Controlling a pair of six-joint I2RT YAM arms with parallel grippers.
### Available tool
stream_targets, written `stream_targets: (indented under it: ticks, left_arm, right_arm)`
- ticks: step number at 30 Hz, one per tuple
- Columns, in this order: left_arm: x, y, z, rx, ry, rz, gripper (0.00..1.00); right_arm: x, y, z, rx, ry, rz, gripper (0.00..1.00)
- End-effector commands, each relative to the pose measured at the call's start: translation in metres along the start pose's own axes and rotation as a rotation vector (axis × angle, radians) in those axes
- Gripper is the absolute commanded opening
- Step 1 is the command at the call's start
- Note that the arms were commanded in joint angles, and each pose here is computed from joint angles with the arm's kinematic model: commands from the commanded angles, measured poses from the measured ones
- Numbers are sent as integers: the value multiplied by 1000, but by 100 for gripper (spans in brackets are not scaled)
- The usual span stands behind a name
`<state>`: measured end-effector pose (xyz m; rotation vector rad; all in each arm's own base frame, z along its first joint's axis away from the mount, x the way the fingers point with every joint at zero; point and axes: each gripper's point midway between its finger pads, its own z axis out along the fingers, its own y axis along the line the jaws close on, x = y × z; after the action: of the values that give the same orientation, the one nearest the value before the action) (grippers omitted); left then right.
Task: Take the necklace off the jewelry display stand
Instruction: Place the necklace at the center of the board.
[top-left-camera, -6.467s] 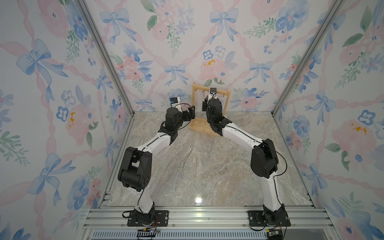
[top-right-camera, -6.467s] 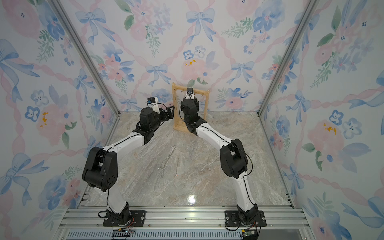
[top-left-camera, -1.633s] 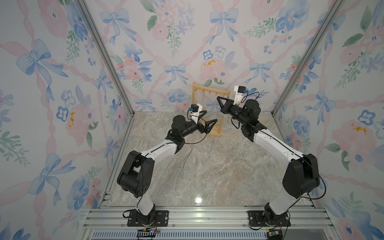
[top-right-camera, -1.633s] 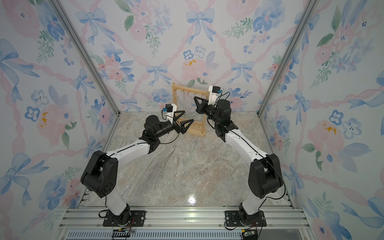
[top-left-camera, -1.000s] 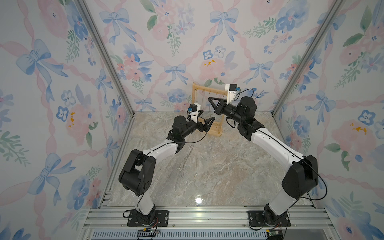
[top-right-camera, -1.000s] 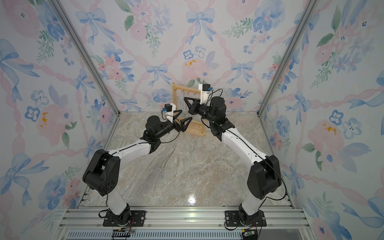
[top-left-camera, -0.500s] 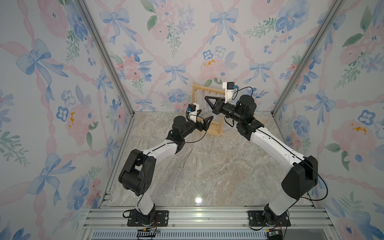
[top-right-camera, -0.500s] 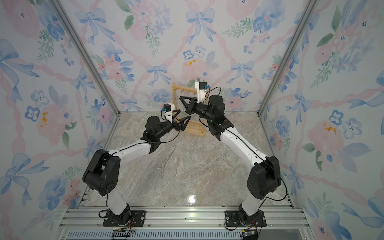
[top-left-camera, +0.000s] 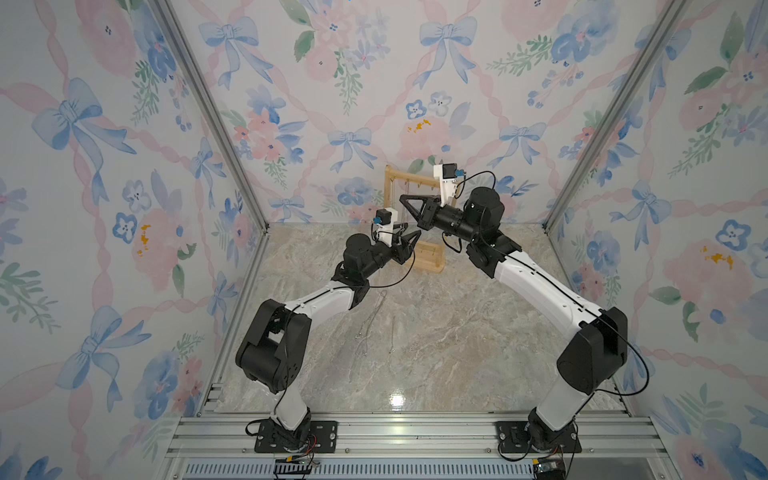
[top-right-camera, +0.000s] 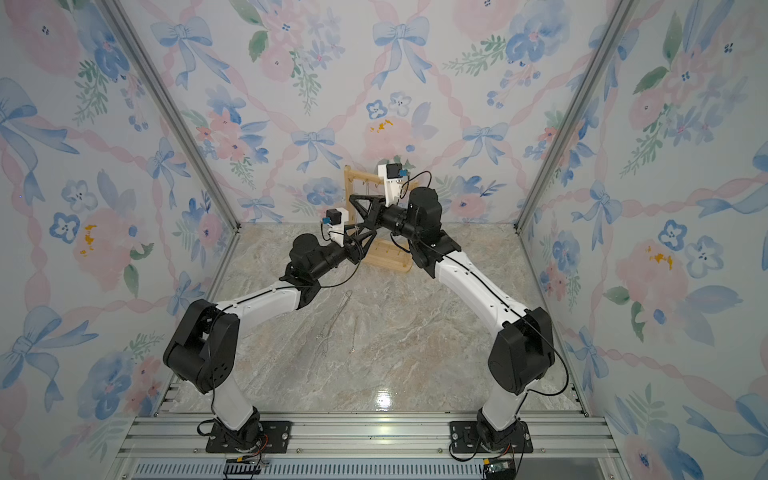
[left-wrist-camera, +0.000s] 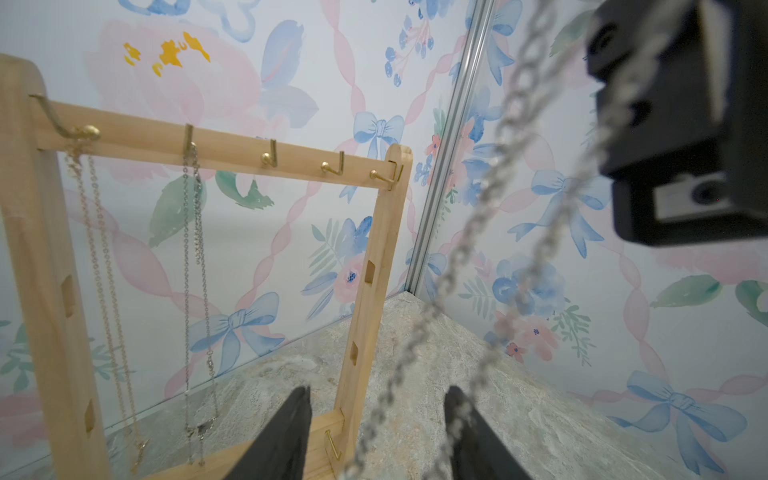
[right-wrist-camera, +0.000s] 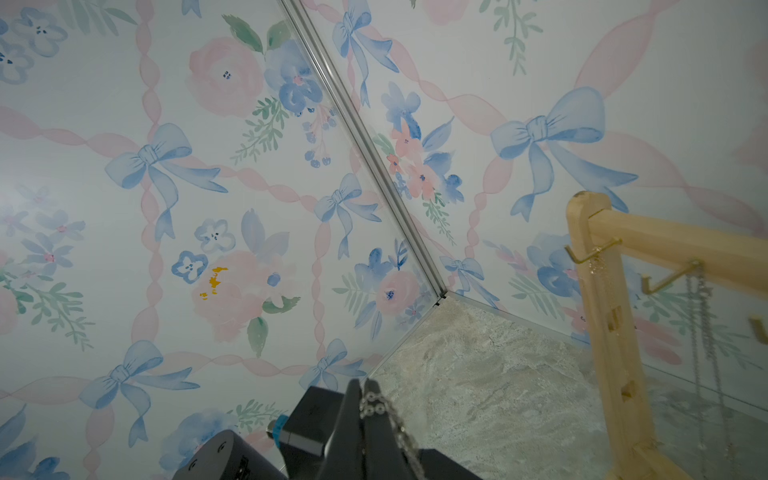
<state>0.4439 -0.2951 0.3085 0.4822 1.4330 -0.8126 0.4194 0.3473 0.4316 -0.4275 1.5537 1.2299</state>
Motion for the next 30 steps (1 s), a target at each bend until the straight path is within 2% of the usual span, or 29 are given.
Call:
stream_targets:
  ticks: [1, 4, 9, 13, 16, 23, 30]
  left_arm:
    - [-23, -10, -8, 41, -55, 28, 37]
    - [-24, -14, -9, 56, -58, 27, 26]
    - [-27, -18, -11, 78, -62, 26, 15]
    - [-28, -24, -11, 105, -61, 17, 10]
    - [-28, -30, -11, 134, -57, 7, 1]
    - [-24, -61, -13, 255, -25, -60, 0]
    - [12, -100, -29, 305, 57, -153, 0]
  right_arm:
    - [4, 6, 6, -24, 25, -15, 0]
    - [4, 6, 5, -20, 27, -23, 0]
    - [3, 6, 2, -14, 31, -32, 0]
    - [1, 4, -3, 3, 31, -43, 0]
    - [-3, 5, -11, 12, 23, -47, 0]
    - [-5, 13, -56, 74, -8, -54, 0]
    - [5, 31, -113, 131, -25, -60, 0]
